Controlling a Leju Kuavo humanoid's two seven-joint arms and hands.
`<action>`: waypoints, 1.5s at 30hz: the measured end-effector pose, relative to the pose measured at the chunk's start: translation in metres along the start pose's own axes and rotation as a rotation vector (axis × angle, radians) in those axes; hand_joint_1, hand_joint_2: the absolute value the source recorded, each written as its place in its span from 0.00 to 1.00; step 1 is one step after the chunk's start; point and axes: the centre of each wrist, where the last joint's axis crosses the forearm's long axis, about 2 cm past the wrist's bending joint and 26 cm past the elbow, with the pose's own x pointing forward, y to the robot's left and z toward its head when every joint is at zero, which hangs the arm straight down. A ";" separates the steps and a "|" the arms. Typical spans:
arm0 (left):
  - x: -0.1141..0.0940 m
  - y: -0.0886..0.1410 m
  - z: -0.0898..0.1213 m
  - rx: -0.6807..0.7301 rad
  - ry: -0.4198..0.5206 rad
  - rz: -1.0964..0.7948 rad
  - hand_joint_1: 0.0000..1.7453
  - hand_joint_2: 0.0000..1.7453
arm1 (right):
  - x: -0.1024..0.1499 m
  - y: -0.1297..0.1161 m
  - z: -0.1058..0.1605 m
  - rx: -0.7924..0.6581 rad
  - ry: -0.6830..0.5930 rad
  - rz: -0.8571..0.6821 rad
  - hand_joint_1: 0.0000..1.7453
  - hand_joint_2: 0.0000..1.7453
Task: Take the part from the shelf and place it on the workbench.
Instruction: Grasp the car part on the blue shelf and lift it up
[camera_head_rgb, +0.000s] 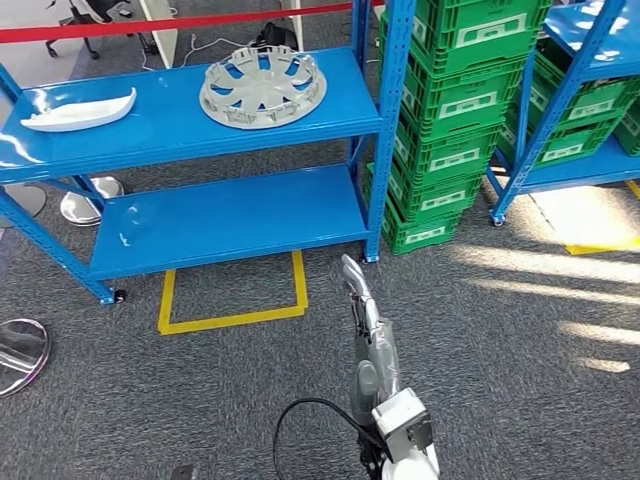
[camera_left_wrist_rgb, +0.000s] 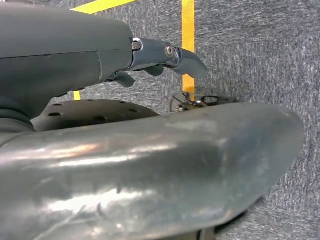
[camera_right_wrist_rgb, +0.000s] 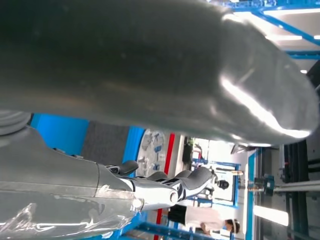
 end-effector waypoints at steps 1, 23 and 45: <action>0.001 0.000 0.000 0.003 -0.002 0.000 0.00 0.00 | 0.000 0.000 0.000 -0.001 0.000 0.001 0.00 0.00; 0.002 0.000 0.000 0.028 -0.016 0.009 0.00 0.00 | 0.002 -0.004 -0.001 -0.095 0.004 0.122 0.00 0.00; -0.001 -0.001 0.000 -0.050 -0.077 0.130 0.00 0.00 | 0.001 -0.008 0.001 -0.186 0.032 0.182 0.00 0.00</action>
